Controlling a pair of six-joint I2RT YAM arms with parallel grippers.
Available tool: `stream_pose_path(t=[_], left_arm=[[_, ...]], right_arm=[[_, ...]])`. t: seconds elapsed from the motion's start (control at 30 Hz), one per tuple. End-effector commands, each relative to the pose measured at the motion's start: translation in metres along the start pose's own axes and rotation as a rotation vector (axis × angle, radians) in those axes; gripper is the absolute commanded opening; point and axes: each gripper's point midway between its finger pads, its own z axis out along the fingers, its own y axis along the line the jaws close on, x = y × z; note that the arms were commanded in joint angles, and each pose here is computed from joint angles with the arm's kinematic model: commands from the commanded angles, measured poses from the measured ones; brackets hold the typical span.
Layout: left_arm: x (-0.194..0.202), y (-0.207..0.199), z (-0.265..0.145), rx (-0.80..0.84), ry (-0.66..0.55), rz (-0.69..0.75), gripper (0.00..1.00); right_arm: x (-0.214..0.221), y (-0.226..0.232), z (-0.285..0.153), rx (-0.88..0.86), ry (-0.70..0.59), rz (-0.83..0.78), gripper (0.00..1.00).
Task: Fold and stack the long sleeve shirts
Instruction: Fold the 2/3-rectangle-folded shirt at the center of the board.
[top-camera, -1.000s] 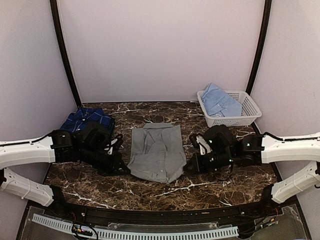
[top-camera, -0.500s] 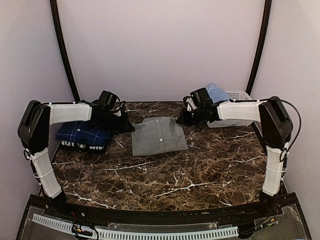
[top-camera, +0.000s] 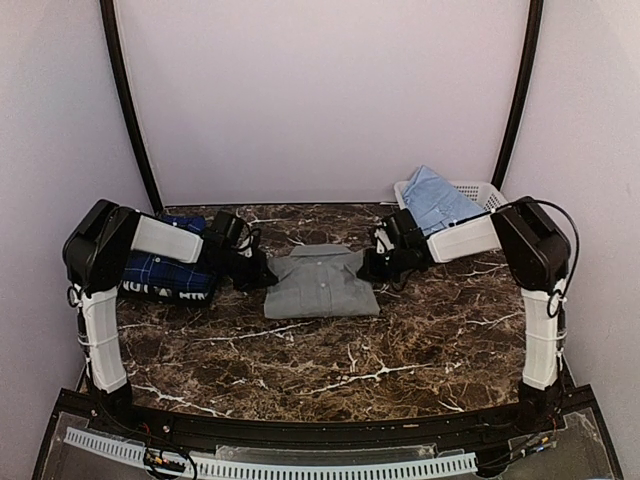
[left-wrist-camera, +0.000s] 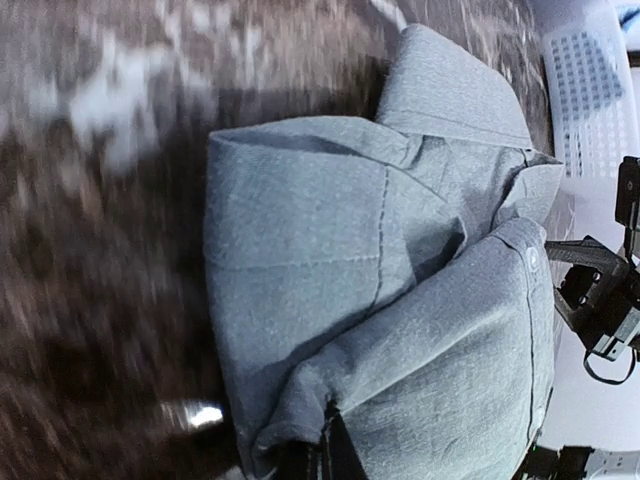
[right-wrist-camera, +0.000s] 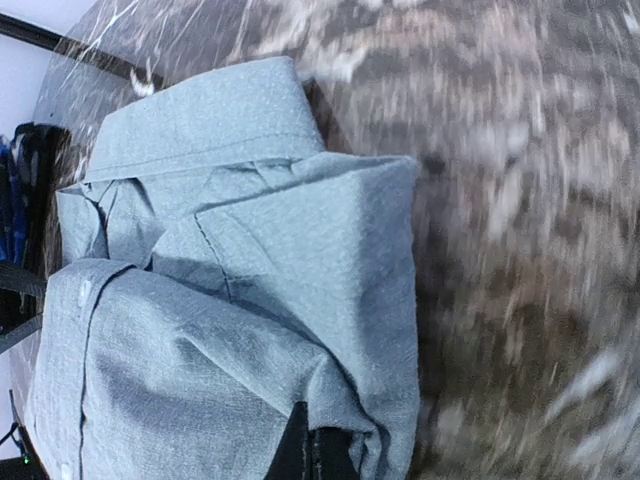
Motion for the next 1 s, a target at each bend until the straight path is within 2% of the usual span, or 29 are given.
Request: stream_pose_path(t=[0.0,0.2,0.33,0.97], left_arm=[[0.066,-0.016,-0.027,0.006,0.043,0.007,0.00],[0.145,-0.035,-0.073,0.010,0.045,0.032,0.00],[0.167,-0.044,-0.101,0.019,0.020,0.033,0.00],[0.139,-0.097,-0.150,0.059,-0.076,0.124,0.00]], right_arm=[[0.074,0.015,-0.034,-0.006,0.071,0.003,0.00],[0.130,0.039,-0.097,-0.031,0.046,-0.011,0.00],[0.139,0.061,-0.131,-0.046,-0.007,-0.043,0.00],[0.098,0.107,-0.190,-0.096,-0.126,-0.105,0.00]])
